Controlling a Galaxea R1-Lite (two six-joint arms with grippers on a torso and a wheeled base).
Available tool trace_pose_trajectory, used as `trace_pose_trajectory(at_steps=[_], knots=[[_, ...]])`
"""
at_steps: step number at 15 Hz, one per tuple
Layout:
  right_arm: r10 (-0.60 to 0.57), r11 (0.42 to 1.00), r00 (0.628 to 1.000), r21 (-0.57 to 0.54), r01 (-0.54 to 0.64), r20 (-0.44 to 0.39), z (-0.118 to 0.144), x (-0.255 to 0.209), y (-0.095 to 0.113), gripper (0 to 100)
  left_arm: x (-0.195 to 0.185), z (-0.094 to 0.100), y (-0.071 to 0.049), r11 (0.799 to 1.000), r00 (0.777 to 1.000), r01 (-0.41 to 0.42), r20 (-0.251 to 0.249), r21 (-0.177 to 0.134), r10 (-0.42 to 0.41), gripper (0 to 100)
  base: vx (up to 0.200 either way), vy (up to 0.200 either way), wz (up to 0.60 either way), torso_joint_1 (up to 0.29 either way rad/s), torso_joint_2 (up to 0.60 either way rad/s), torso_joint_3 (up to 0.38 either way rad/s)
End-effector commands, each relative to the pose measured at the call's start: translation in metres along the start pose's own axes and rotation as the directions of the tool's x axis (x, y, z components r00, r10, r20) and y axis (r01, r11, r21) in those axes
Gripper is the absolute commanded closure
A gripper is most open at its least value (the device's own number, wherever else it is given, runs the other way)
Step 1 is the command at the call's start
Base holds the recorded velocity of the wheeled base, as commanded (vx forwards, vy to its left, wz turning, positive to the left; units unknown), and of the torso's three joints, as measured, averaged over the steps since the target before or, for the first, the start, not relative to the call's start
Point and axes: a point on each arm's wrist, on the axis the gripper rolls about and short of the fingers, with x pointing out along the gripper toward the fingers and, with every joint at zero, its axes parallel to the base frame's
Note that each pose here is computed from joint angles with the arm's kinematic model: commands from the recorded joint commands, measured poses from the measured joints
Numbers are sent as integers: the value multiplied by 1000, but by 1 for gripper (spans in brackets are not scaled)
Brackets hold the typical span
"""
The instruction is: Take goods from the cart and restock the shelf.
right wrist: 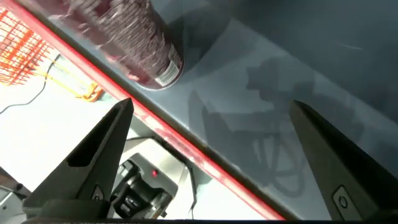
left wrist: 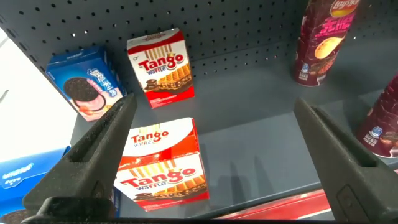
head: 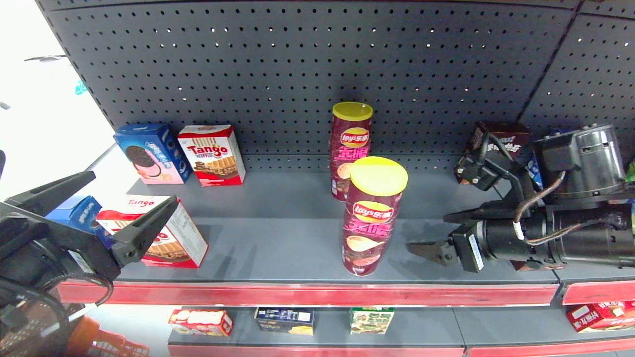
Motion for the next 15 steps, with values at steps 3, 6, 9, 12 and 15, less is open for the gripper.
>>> trace_pose_trajectory(at_steps=[3,6,9,12,15], knots=[[2,1000,999,3,-2,-39,2,26,-2,0,-3,-1,1,1000,1000,0,2,-2,0,0,0,0,0,0,0,0],[-11,1000,999,1,11,-45,6,39,-4,0,-6,-4,1,1000,1000,1,-4,-1,-1,0,0,0,0,0,0,0],[-13,1000,999,-5,13,-44,10,47,-4,0,-6,-3,1,1000,1000,0,0,-2,0,0,0,0,0,0,0,0],[-16,1000,999,-5,16,-42,10,46,-5,0,-6,-3,1,1000,1000,0,-1,-3,0,0,0,0,0,0,0,0],[-29,1000,999,2,29,-34,11,44,-9,0,-8,-3,1,1000,1000,-1,3,-4,1,0,0,0,0,0,0,0]])
